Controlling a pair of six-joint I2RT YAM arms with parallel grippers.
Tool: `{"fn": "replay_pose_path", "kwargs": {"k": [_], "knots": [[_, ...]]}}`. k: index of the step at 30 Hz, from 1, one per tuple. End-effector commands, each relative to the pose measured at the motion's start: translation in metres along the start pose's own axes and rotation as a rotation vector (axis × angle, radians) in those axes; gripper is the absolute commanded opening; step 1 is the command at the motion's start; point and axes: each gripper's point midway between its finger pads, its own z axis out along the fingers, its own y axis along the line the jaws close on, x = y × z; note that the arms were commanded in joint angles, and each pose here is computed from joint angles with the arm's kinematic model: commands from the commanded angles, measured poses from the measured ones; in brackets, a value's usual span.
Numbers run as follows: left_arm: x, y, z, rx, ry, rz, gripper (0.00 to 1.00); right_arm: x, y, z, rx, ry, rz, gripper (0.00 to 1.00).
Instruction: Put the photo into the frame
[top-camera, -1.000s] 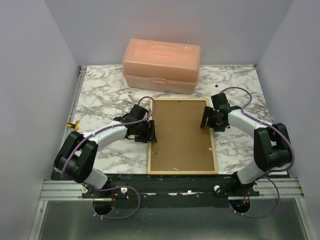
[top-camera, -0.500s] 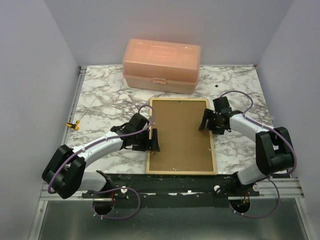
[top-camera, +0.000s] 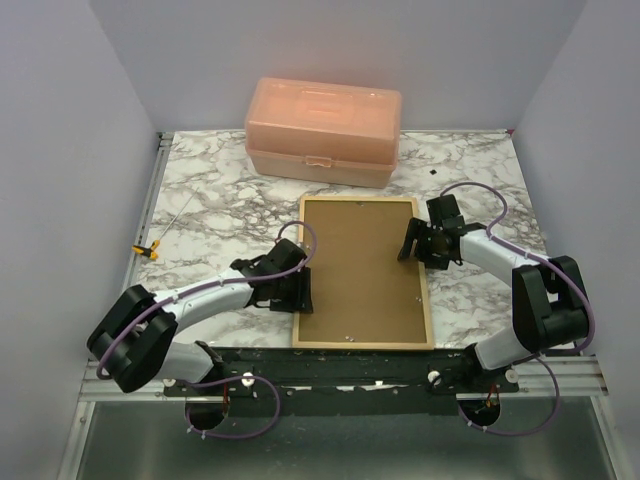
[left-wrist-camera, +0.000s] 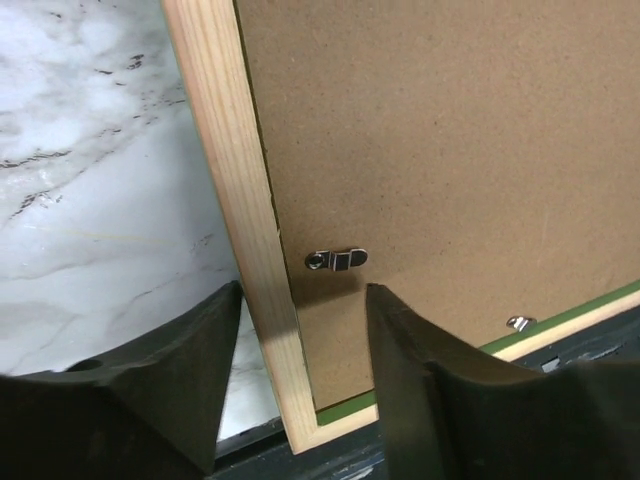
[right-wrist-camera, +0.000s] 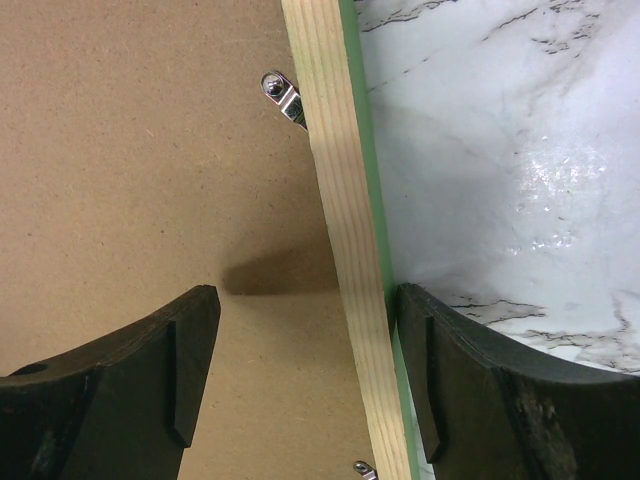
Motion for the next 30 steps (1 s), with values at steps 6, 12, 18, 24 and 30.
{"fn": "replay_pose_path", "kwargs": {"k": [6, 12, 18, 24, 30], "knots": [[-0.011, 0.022, 0.011, -0.194, -0.023, 0.026, 0.44, 0.017, 0.003, 0.004, -0.031, 0.060, 0.010, 0.78], [-0.022, 0.027, 0.012, -0.259, -0.055, 0.017, 0.45, 0.019, 0.002, 0.004, -0.033, 0.065, 0.006, 0.78], [-0.033, 0.030, 0.009, -0.311, -0.088, -0.011, 0.46, 0.021, 0.002, 0.005, -0.039, 0.068, 0.002, 0.78], [-0.040, 0.031, 0.006, -0.332, -0.114, -0.025, 0.46, 0.024, 0.004, 0.006, -0.052, 0.083, 0.001, 0.78], [-0.045, 0.025, 0.007, -0.306, -0.124, -0.012, 0.63, 0.027, 0.005, 0.008, -0.064, 0.093, -0.001, 0.77]]}}
